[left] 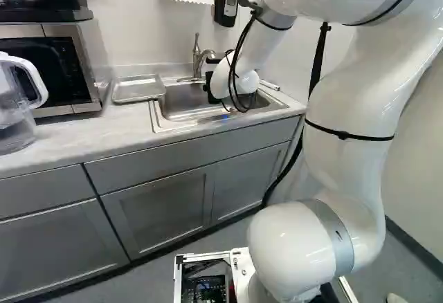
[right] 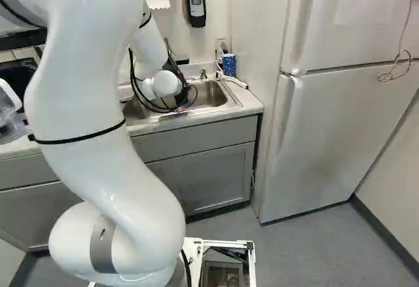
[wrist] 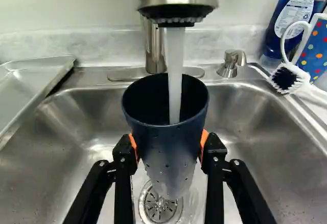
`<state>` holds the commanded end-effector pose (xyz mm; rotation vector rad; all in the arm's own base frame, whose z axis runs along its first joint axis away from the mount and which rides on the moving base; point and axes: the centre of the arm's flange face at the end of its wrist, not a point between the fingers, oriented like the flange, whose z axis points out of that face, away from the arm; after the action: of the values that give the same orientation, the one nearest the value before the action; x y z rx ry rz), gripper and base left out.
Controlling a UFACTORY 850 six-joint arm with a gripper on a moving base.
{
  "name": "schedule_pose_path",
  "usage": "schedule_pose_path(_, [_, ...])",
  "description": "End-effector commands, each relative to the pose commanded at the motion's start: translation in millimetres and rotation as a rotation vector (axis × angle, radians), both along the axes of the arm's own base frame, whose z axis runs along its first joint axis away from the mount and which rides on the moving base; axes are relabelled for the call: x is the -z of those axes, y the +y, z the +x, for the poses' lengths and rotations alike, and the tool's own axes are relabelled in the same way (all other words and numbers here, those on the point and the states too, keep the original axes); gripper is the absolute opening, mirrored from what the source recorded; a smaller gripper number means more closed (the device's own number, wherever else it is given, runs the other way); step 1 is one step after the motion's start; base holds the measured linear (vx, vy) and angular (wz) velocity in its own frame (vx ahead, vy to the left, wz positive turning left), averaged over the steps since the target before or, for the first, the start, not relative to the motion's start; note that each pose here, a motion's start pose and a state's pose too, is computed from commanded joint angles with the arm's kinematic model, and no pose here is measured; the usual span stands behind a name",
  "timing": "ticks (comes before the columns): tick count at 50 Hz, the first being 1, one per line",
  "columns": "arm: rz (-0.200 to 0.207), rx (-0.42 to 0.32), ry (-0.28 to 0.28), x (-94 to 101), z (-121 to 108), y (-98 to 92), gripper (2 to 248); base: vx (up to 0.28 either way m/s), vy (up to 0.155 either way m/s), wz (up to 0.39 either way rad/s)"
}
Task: Rinse the cup and place it in the tray
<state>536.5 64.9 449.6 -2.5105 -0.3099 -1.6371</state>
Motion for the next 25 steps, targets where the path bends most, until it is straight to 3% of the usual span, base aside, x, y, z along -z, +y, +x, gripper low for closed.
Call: schedule_pose_path(25, [0.000,0.000,0.000,0.0,0.0,0.0,125,0.000,0.000,0.000])
